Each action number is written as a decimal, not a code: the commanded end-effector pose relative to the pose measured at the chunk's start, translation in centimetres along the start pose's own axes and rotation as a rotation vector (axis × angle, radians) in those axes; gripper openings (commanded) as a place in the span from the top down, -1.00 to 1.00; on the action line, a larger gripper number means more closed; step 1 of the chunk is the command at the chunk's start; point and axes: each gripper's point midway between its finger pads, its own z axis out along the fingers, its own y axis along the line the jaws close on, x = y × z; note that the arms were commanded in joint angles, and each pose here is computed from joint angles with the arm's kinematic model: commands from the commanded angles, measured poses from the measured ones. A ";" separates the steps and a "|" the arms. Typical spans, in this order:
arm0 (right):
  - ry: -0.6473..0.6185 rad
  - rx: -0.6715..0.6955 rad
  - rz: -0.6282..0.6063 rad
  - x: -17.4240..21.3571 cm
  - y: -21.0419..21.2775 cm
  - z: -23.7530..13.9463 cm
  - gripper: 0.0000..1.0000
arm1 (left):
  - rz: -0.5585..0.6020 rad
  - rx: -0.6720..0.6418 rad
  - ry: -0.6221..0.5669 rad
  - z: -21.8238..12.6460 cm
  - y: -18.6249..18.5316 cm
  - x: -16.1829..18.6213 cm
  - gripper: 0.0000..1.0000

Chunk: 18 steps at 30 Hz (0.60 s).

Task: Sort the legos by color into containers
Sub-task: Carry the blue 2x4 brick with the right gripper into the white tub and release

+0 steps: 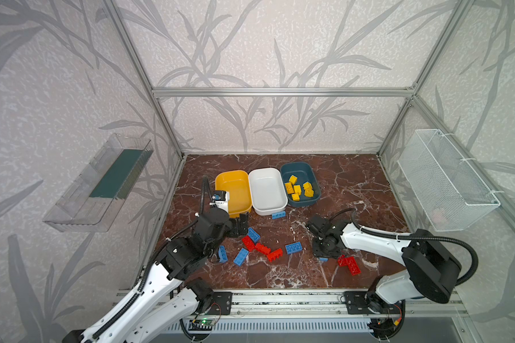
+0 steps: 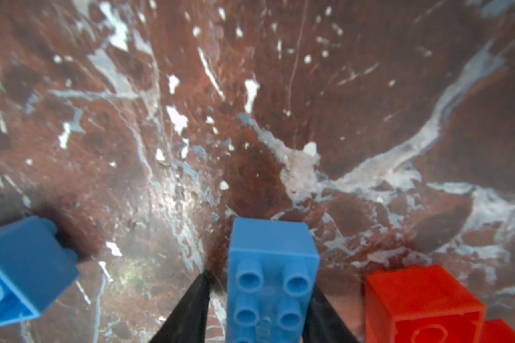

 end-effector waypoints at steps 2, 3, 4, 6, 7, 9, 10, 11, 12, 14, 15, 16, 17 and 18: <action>0.014 -0.006 -0.007 0.0 0.2 0.5 0.16 | -0.004 -0.023 -0.020 -0.1 0.6 -0.1 -0.95; 0.012 -0.003 -0.014 -0.1 0.3 0.4 0.23 | -0.004 -0.022 -0.019 -0.1 0.6 -0.1 -0.95; 0.010 0.000 -0.021 -0.2 0.3 0.2 0.30 | -0.005 -0.022 -0.019 -0.1 0.6 -0.1 -0.95; -0.001 -0.007 -0.030 -0.6 0.6 -0.2 0.42 | -0.003 -0.025 -0.016 -0.1 0.6 -0.1 -0.95; -0.011 -0.014 -0.037 -0.9 0.8 -0.5 0.56 | -0.003 -0.024 -0.016 -0.1 0.6 -0.1 -0.95; -0.036 -0.038 -0.059 -1.7 1.6 -1.1 0.69 | -0.004 -0.024 -0.016 0.0 0.6 -0.1 -0.95; -0.048 -0.053 -0.076 -2.4 2.3 -1.3 0.70 | -0.004 -0.025 -0.014 0.0 0.6 -0.1 -0.95; -0.055 -0.061 -0.086 -3.0 2.8 -1.6 0.71 | -0.005 -0.021 -0.016 0.0 0.5 -0.1 -0.95; -0.064 -0.067 -0.101 -3.8 3.4 -2.1 0.71 | -0.002 -0.020 -0.013 0.1 0.5 -0.1 -0.95; -0.095 -0.097 -0.132 -5.5 4.9 -3.4 0.71 | -0.003 -0.023 -0.009 0.1 0.5 0.0 -0.95; -0.118 -0.121 -0.149 -6.5 5.9 -4.2 0.72 | -0.003 -0.026 -0.007 0.2 0.6 0.1 -0.95; -0.140 -0.148 -0.154 -7.5 6.8 -5.0 0.72 | -0.001 -0.027 -0.004 0.1 0.6 0.1 -0.95; -0.161 -0.167 -0.188 -8.4 7.7 -5.8 0.72 | -0.001 -0.025 -0.007 0.1 0.6 0.0 -0.95; -0.183 -0.190 -0.202 -9.6 8.7 -6.7 0.72 | -0.003 -0.022 -0.008 0.1 0.6 0.0 -0.95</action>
